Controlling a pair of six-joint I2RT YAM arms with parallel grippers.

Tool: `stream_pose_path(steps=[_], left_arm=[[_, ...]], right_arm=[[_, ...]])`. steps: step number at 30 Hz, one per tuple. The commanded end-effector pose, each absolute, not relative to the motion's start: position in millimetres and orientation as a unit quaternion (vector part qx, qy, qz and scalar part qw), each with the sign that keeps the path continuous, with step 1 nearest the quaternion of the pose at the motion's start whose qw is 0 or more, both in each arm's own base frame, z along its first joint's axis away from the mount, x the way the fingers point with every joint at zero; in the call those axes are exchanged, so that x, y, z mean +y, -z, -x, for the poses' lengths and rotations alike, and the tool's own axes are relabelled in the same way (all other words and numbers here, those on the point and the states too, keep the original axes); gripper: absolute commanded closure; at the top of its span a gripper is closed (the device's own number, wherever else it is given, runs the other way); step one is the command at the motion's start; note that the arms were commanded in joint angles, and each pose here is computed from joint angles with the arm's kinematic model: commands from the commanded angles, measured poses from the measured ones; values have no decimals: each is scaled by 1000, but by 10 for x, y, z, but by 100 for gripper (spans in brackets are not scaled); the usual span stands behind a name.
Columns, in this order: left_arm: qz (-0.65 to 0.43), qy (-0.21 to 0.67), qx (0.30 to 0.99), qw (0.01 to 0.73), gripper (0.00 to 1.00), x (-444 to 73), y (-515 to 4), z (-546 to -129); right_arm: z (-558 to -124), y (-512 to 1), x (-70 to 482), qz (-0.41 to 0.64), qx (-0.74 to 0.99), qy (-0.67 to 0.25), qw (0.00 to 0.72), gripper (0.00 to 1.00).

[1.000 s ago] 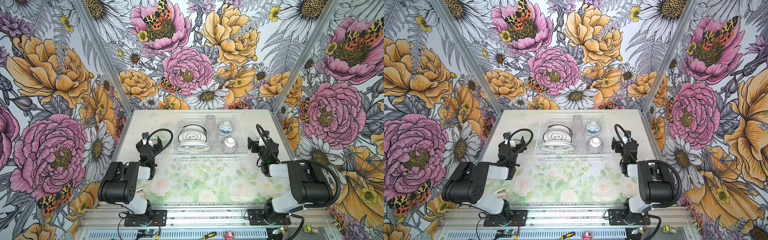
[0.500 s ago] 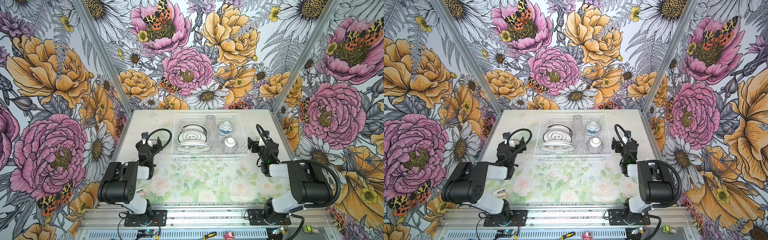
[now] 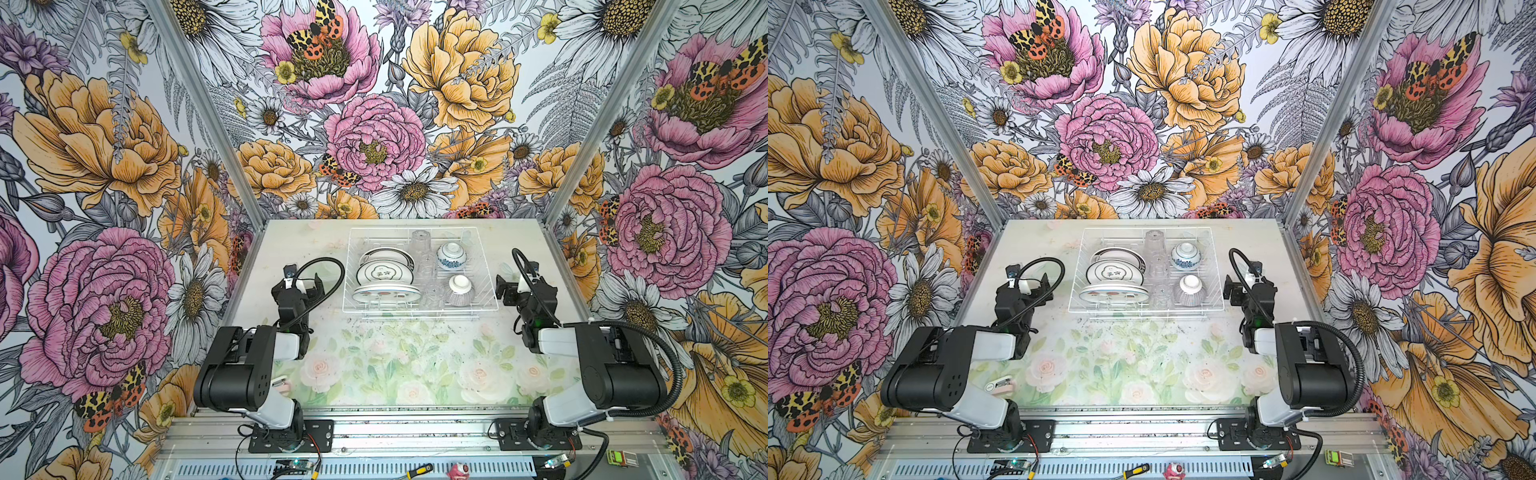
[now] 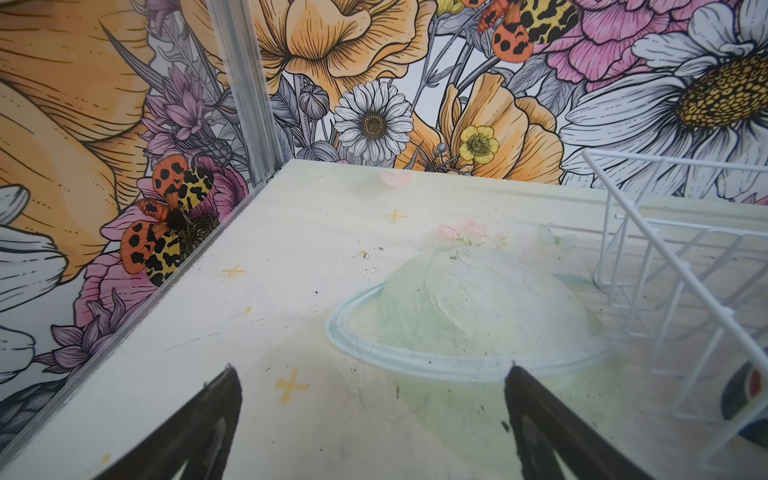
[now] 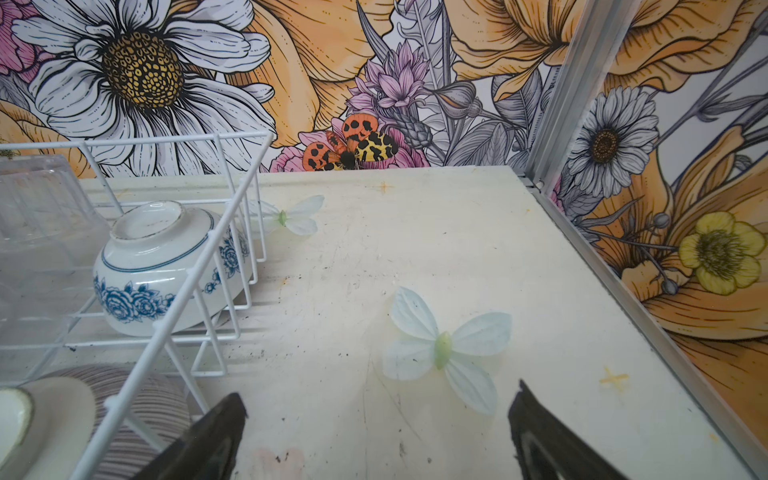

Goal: Unload the mixed dishes from the dish rack
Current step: 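Raise both arms and move the grippers toward the dish rack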

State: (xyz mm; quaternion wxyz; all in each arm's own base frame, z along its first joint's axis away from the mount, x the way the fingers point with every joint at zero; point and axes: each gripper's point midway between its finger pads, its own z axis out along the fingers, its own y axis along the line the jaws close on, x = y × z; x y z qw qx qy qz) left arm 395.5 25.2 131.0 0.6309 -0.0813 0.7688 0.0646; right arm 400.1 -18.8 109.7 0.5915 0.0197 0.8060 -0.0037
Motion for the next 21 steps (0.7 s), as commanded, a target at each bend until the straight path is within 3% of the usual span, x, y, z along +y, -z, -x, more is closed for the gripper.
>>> stream_pose_path(steps=[1, 7, 16, 21], left_arm=[[101, -102, 754, 641, 1, 316, -1591, -3936], [117, -156, 724, 662, 1, 223, -1939, -3759], [152, -127, 714, 671, 1, 96, -2307, -3549], [176, -99, 726, 657, 1, -47, -2321, -3322]], right_arm=[[-4000, -1271, -207, -26, 794, 14, 607, 1], [-3958, -1452, -146, -10, 795, 9, 607, 1], [-3883, -1976, -53, -25, 773, -32, 633, 1], [-3785, -2036, 177, -28, 783, -118, 610, 1]])
